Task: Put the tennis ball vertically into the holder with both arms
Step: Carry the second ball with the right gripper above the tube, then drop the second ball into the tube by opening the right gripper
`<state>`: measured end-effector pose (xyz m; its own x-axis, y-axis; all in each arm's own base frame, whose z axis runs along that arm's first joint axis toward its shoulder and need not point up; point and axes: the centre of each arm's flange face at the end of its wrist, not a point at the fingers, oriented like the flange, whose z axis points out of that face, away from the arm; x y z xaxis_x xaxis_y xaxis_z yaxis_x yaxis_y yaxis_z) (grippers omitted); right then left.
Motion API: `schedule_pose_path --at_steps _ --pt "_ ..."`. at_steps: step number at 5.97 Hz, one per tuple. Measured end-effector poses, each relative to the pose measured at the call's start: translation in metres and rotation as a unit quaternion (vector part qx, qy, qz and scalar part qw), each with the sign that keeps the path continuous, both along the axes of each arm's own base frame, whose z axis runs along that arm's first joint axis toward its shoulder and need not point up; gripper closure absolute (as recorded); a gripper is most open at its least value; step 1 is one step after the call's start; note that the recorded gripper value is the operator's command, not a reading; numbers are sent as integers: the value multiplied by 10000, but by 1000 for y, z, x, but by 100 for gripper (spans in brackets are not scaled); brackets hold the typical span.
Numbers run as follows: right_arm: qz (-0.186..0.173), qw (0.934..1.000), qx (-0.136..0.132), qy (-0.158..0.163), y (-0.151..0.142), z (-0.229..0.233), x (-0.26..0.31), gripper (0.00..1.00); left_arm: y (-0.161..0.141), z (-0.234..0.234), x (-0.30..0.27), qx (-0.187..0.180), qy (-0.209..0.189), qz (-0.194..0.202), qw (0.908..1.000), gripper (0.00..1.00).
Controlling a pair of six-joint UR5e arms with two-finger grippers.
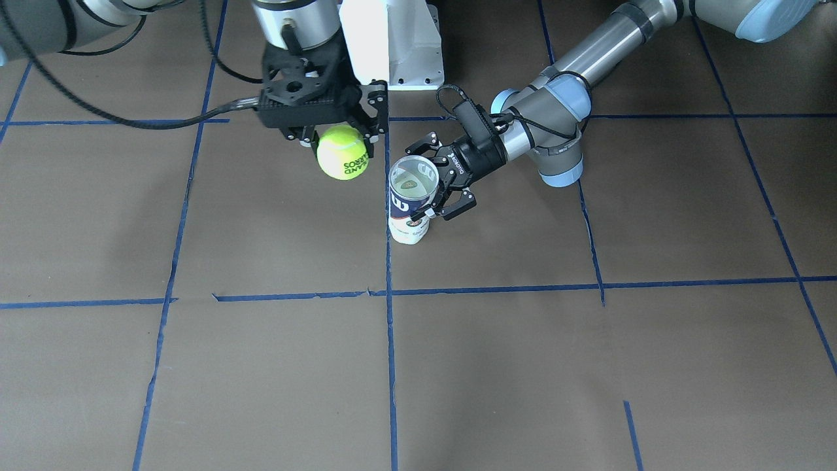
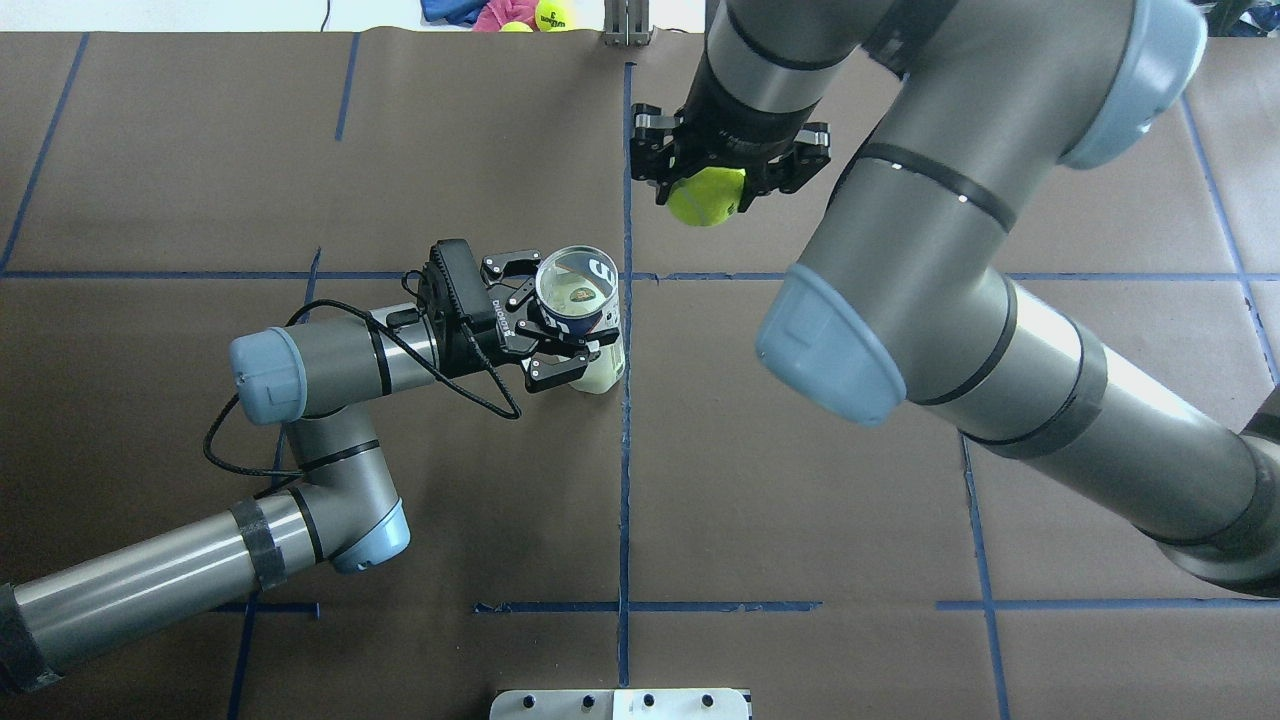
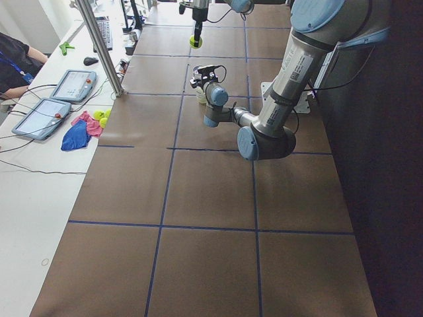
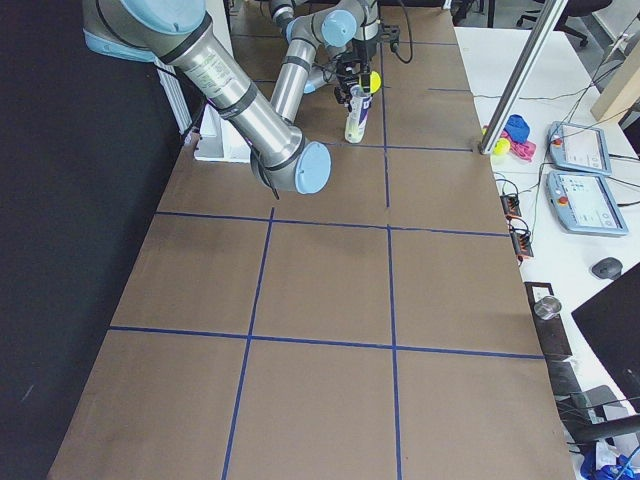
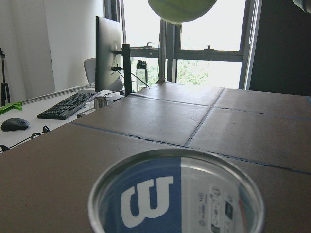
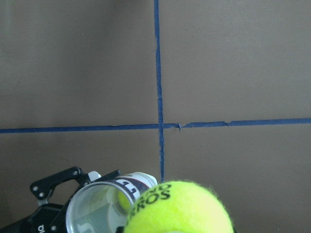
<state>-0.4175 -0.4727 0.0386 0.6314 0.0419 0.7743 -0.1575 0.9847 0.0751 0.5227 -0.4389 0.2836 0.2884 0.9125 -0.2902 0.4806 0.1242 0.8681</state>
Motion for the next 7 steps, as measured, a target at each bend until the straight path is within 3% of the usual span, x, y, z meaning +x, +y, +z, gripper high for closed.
schedule_pose_path --at_steps 2,3,4,5,7 --pt "146 9997 -140 132 2 -30 -49 85 0 0 0 0 0 0 10000 19" --pt "185 9996 -121 202 9 -35 -66 71 0 0 0 -1 -1 0 10000 19" --pt "185 9995 -101 239 16 -36 -76 18 0 0 0 -1 -2 0 10000 19" --pt "174 9995 -92 252 19 -35 -80 1 0 0 0 -2 -3 0 10000 19" --pt "157 9995 -73 254 21 -35 -81 1 -1 1 -1 -2 -4 -5 10000 19"
